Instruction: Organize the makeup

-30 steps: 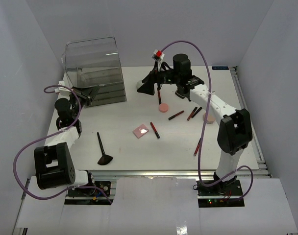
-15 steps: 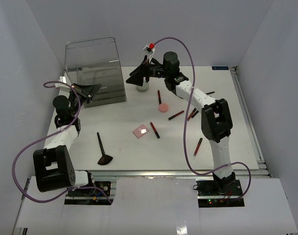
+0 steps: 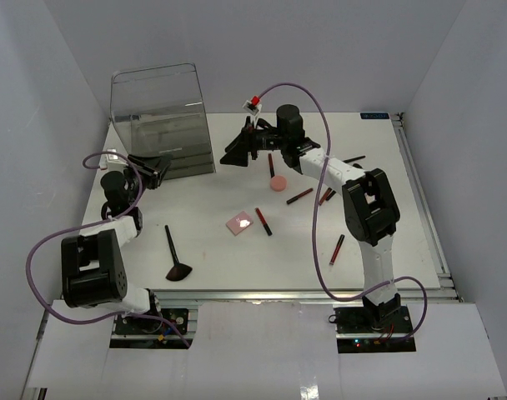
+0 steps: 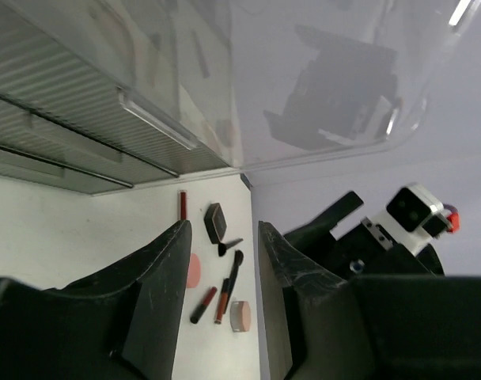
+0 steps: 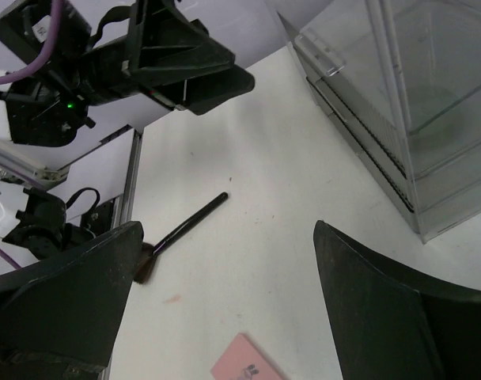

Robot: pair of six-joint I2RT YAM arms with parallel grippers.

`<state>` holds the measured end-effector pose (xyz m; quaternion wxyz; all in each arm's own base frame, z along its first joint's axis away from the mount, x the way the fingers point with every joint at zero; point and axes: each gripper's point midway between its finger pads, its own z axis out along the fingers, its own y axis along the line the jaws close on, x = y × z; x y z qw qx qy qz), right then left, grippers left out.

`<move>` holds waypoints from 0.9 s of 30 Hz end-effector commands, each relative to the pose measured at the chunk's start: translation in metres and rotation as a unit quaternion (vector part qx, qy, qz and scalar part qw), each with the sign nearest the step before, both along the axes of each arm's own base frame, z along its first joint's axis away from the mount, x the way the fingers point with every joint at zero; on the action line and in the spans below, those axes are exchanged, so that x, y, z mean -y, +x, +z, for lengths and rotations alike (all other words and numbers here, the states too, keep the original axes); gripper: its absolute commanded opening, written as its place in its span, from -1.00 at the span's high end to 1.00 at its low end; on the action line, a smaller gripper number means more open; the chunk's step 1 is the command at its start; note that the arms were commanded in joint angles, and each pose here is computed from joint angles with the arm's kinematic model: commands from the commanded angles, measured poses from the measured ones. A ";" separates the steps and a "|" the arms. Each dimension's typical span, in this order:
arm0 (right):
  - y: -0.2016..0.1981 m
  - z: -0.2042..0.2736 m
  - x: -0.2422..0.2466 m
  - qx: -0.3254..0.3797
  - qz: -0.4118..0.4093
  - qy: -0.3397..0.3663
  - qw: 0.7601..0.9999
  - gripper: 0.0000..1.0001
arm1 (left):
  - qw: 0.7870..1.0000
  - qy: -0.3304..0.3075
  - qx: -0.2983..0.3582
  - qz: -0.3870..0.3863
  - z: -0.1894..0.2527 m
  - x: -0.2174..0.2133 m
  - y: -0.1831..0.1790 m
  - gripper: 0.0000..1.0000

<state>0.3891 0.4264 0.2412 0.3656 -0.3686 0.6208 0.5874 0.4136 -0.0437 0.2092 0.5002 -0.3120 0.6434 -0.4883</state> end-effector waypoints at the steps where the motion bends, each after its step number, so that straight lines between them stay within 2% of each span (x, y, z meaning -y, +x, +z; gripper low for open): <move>1: -0.029 0.046 0.013 0.085 0.035 0.028 0.995 -0.88 | 0.999 0.007 0.025 0.023 0.008 -0.010 0.022 -0.05; 16: -0.047 0.055 0.034 0.100 0.038 0.023 0.994 -0.88 | 0.998 -0.025 -0.008 0.049 -0.013 -0.026 0.067 -0.04; 20: -0.049 0.053 0.034 0.099 0.040 0.020 0.994 -0.88 | 0.998 -0.027 -0.011 0.051 -0.014 -0.026 0.071 0.01; 24: -0.048 0.051 0.034 0.098 0.038 0.019 0.994 -0.88 | 0.998 -0.037 -0.024 0.055 -0.021 -0.027 0.072 0.21; 27: -0.048 0.049 0.033 0.095 0.041 0.017 0.995 -0.88 | 0.997 -0.044 -0.027 0.054 -0.025 -0.027 0.073 0.52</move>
